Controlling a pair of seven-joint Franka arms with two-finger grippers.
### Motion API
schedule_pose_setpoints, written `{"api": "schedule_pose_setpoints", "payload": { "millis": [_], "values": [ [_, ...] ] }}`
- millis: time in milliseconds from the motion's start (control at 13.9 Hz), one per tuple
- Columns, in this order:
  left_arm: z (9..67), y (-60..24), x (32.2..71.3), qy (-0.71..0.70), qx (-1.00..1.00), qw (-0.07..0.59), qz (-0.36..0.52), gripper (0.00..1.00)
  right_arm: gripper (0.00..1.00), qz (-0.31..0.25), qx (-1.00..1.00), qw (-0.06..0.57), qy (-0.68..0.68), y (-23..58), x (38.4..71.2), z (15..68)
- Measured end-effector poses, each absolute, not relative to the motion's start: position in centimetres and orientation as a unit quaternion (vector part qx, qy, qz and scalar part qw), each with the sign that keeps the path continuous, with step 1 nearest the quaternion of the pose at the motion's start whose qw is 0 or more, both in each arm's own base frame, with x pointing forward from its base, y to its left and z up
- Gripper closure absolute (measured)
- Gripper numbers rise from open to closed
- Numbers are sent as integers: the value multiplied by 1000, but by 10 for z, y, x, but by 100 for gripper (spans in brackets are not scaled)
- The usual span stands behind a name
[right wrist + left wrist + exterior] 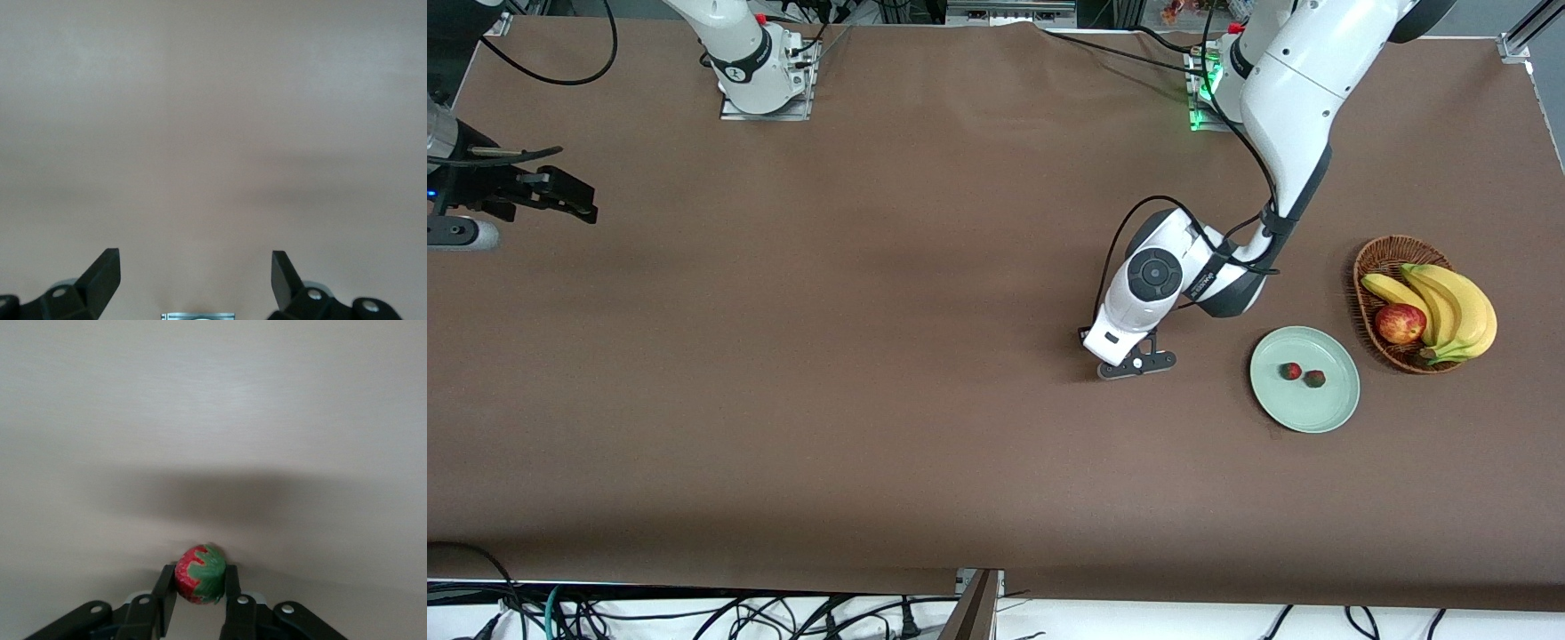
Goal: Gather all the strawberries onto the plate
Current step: 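Carry the strawberry to the plate with the left gripper while the right gripper retracts, then open the left gripper to drop the strawberry onto the plate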
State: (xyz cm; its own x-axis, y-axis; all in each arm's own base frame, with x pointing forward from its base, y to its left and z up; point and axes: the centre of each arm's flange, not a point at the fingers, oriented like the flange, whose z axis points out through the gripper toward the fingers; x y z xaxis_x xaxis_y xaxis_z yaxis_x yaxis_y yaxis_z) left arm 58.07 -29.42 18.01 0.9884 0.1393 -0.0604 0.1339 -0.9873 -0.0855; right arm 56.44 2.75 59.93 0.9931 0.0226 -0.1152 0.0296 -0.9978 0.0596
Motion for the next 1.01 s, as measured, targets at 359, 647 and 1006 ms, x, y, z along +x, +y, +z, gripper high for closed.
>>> {"api": "schedule_pose_setpoints", "payload": {
  "millis": [359, 647, 1006],
  "values": [
    [200, -224, 596, 55, -984, 163, 57, 67, 0, -68, 997, 33, -4, 39, 558, 595],
    [202, -200, 599, 180, -945, 264, 65, 67, 0, -70, 997, 33, -7, 35, 559, 593],
    [243, -94, 654, 324, -913, 222, 109, 67, 0, -68, 997, 34, -8, 35, 560, 594]
  ]
}}
